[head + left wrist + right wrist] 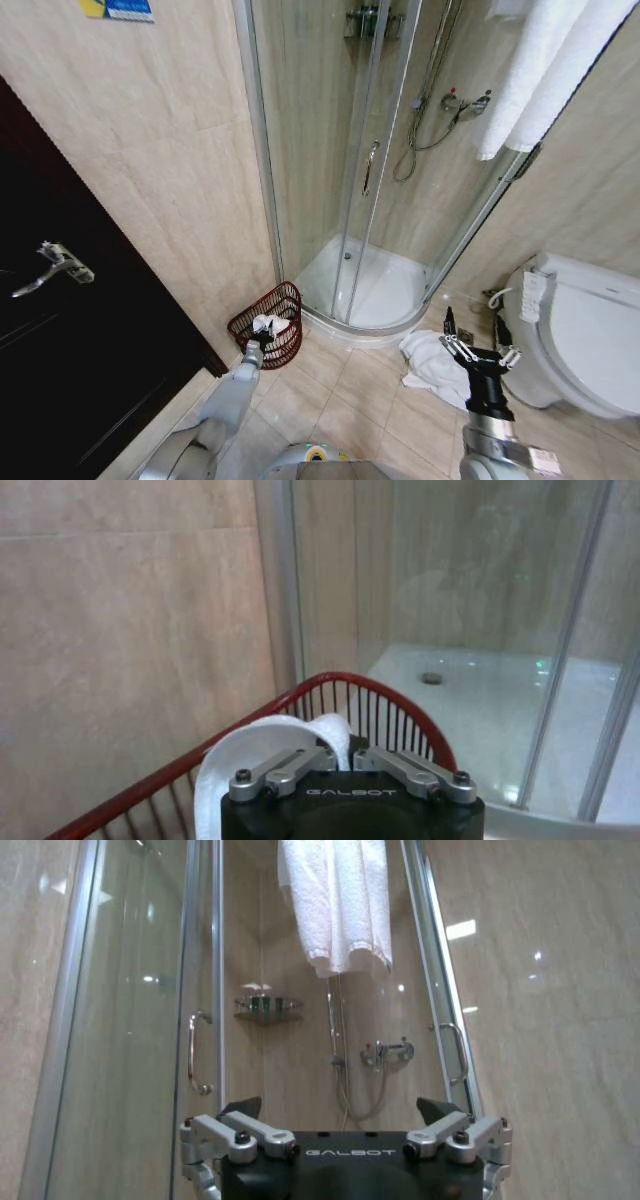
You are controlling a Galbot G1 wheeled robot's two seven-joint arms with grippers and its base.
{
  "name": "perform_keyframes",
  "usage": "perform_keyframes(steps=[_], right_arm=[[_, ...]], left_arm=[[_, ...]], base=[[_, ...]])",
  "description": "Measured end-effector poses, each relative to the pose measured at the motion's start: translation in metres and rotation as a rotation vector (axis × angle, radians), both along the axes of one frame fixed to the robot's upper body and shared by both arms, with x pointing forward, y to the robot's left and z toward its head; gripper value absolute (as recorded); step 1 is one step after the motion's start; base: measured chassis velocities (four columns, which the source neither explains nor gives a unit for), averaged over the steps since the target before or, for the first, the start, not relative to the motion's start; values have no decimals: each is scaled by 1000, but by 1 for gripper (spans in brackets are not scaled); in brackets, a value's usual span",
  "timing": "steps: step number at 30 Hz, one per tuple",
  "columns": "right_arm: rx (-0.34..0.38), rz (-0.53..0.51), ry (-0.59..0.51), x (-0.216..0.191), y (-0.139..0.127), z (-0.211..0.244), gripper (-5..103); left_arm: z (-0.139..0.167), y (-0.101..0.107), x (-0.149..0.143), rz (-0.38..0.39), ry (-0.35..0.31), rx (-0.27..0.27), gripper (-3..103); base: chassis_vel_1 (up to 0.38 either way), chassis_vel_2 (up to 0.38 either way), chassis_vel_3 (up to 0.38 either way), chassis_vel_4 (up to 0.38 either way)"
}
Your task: Discard the used towel into the hamper.
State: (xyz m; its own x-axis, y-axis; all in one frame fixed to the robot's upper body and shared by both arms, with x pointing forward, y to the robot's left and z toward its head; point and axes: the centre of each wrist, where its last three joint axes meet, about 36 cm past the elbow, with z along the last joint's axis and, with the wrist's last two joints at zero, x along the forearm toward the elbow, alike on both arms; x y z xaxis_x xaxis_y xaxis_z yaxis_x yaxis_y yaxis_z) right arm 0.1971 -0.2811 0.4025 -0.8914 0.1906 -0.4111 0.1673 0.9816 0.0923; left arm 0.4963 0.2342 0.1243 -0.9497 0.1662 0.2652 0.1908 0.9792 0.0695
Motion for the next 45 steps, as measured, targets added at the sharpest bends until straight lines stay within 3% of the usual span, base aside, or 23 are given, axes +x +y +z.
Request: perform_keyframes(steps=[2, 6, 7, 9, 12, 18, 19, 21, 23, 26, 35, 36, 39, 41, 45], right_arm=[[-1, -1, 0, 0, 0, 0, 100], [-4, -7, 0, -1, -2, 1, 100], [-4, -7, 0, -1, -2, 1, 100], [-4, -8, 0, -1, -3, 1, 100], [-2, -10, 1, -1, -2, 0, 100], [6, -7, 2, 0, 3, -2, 100], [6, -7, 2, 0, 3, -2, 100], [6, -5, 2, 1, 3, -2, 100], [6, -5, 2, 2, 3, -2, 100], [13, -21, 9, 6, 3, 3, 100], [40, -44, 48, 14, 11, 25, 100], [40, -44, 48, 14, 11, 25, 100], [53, -40, 82, 17, 17, 35, 100], [53, -39, 91, 17, 18, 37, 100], [58, -32, 112, 19, 21, 48, 100]], left_arm=[[1, -3, 2, 0, 0, -1, 6], [3, -11, 6, 1, 0, 12, 28], [3, -11, 6, 1, 0, 12, 28], [2, -3, 4, -21, 3, 49, 39], [1, 11, 1, -28, 0, 75, 44], [13, 36, -6, -4, -58, 58, 72], [13, 36, -6, -4, -58, 58, 72], [23, 43, -19, -24, -74, 37, 82], [25, 45, -25, -32, -77, 22, 82], [50, 52, -59, -76, -73, -76, 97], [124, 77, -119, -126, -126, -164, 100], [124, 77, -119, -126, -126, -164, 100], [171, 79, -136, -118, -158, -207, 100], [182, 78, -138, -116, -168, -218, 100], [232, 69, -152, -104, -232, -304, 100]], base=[[0, 0, 0, 0], [0, 0, 0, 0], [0, 0, 0, 0], [0, 0, 0, 0], [0, 0, 0, 0], [0, 0, 0, 0], [0, 0, 0, 0], [0, 0, 0, 0], [0, 0, 0, 0], [0, 0, 0, 0], [0, 0, 0, 0], [0, 0, 0, 0], [0, 0, 0, 0], [0, 0, 0, 0], [0, 0, 0, 0]])
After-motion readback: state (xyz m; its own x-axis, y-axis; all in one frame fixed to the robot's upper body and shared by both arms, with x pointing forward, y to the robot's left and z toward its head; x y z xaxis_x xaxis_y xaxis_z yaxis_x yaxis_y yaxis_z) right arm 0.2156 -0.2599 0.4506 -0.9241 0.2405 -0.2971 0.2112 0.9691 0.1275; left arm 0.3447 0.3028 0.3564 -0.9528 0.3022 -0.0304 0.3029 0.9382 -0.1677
